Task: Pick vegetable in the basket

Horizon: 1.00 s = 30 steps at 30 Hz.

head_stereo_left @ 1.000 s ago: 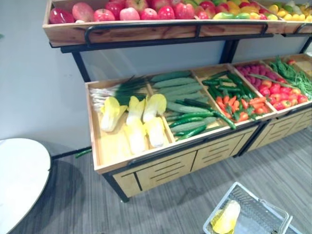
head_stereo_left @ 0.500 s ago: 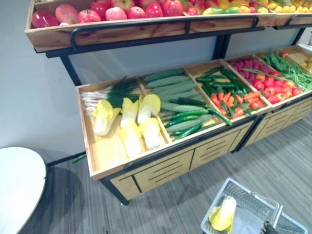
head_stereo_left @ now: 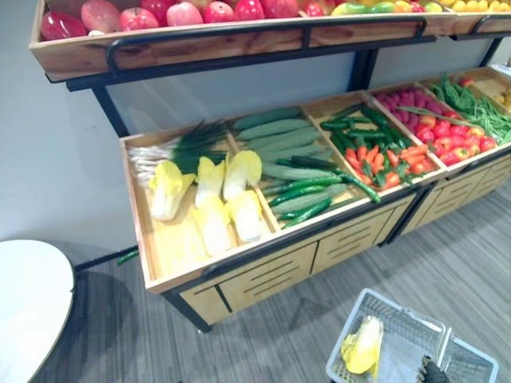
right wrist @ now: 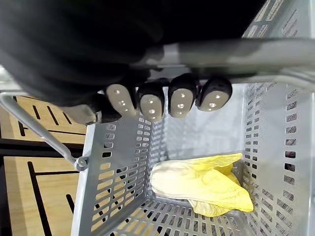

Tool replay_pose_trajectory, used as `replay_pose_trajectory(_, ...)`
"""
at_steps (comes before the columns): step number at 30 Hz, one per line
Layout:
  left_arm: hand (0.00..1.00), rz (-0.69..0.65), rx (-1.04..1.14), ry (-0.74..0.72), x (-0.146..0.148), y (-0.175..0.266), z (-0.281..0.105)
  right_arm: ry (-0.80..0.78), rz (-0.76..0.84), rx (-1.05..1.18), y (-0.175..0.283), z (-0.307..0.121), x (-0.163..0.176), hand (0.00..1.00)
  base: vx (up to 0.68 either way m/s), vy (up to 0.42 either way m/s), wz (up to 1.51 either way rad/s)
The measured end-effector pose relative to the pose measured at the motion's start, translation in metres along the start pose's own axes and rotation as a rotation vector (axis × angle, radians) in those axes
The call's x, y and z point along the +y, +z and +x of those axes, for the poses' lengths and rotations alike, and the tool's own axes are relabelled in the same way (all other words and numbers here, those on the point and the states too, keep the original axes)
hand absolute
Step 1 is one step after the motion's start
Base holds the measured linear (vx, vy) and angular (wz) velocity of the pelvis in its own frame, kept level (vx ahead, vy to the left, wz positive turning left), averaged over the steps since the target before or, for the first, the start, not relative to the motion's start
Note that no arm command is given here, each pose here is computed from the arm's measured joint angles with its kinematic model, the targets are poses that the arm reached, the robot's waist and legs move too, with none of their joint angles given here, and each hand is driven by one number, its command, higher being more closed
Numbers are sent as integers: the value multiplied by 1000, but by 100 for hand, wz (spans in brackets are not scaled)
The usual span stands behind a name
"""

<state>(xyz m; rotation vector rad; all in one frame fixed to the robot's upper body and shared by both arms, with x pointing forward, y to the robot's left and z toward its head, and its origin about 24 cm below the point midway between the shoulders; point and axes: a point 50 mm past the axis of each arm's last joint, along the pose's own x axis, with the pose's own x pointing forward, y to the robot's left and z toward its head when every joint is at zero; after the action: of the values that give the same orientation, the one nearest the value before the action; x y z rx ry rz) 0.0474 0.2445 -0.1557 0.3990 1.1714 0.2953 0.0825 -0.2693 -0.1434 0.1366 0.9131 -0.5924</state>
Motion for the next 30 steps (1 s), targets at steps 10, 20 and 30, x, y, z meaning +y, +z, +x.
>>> replay_pose_trajectory(10, 0, -3, -16, 10, -9, 6, -1, 22, -34, 17, -6, -1, 9, 100, -27, -29, -15)
replay_pose_trajectory(20, 0, -36, -109, 35, -9, 38, 5, 123, -16, -137, 20, -5, 57, 100, -161, 67, -101)
replay_pose_trajectory(30, 0, -121, -108, 24, -11, 45, 6, 95, -92, -59, 10, 0, 47, 100, -59, -109, -97)
